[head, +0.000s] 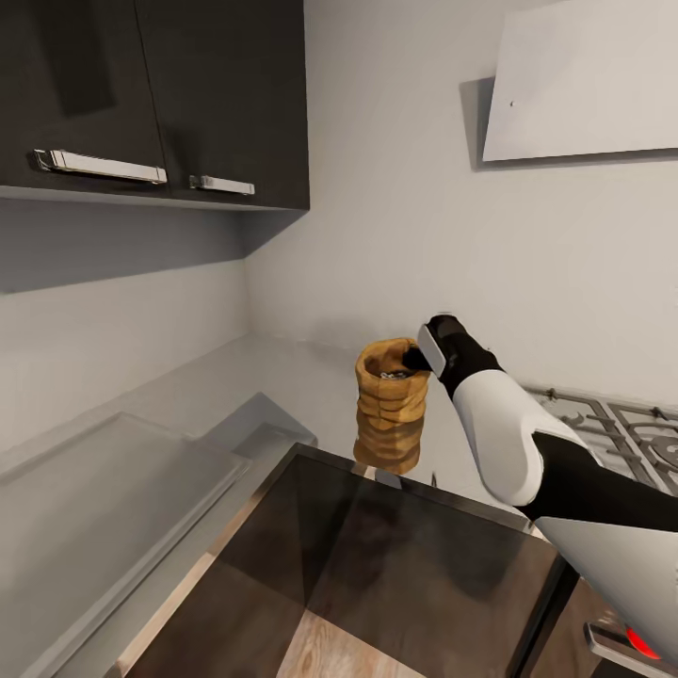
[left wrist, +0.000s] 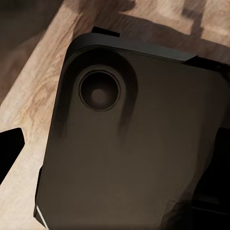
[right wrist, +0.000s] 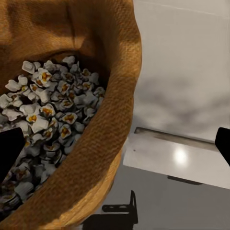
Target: In the kitchen, take the popcorn bag from the countertop, put it into the microwave, and heat it until the popcorn is cooked so the cooked popcorn ends up inside the bag.
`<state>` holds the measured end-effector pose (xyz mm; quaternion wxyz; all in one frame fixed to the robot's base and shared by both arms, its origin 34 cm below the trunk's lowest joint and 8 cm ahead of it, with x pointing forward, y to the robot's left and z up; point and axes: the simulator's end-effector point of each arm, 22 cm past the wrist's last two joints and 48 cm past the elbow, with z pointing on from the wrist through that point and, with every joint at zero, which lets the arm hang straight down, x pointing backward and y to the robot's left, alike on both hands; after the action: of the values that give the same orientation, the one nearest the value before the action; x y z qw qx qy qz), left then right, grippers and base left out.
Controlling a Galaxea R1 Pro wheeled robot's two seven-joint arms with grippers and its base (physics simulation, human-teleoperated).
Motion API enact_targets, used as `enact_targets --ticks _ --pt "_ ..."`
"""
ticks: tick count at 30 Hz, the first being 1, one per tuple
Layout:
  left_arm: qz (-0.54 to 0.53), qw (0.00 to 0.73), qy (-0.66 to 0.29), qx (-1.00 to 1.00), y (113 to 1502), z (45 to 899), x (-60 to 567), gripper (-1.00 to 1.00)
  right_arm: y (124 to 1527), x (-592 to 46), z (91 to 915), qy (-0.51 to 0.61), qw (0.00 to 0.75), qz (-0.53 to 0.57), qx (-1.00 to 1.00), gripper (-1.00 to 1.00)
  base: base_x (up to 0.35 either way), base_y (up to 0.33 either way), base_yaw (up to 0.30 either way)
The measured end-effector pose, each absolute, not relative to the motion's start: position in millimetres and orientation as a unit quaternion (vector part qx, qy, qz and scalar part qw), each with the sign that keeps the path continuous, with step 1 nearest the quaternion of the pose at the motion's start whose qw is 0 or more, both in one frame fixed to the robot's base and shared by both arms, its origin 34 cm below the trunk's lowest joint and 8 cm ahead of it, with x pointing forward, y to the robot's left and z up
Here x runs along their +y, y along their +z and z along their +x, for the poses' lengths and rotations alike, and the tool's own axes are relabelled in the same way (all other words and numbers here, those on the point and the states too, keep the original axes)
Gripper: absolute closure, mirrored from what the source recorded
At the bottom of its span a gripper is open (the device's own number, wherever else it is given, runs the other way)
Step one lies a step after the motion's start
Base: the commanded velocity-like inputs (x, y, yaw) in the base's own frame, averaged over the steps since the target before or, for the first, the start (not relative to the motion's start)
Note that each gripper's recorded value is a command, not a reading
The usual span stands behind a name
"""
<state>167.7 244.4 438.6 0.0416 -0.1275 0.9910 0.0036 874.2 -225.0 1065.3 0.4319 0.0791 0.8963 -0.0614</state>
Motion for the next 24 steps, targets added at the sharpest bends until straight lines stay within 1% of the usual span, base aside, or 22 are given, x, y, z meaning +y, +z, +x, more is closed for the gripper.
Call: enact_targets --ticks 11,24 --pt "-0.128 0.042 0.004 0.991 438.6 167.8 244.4 -1.0 1040.5 -227.5 874.3 -0.063 0.44 0.087 0.891 -1.0 0.0 0.0 0.0" --pt "-0.128 0.042 0.004 0.991 438.6 167.9 244.4 -1.0 1033.2 -224.0 872.8 -0.06 0.434 0.083 0.895 -1.0 0.0 0.0 0.0"
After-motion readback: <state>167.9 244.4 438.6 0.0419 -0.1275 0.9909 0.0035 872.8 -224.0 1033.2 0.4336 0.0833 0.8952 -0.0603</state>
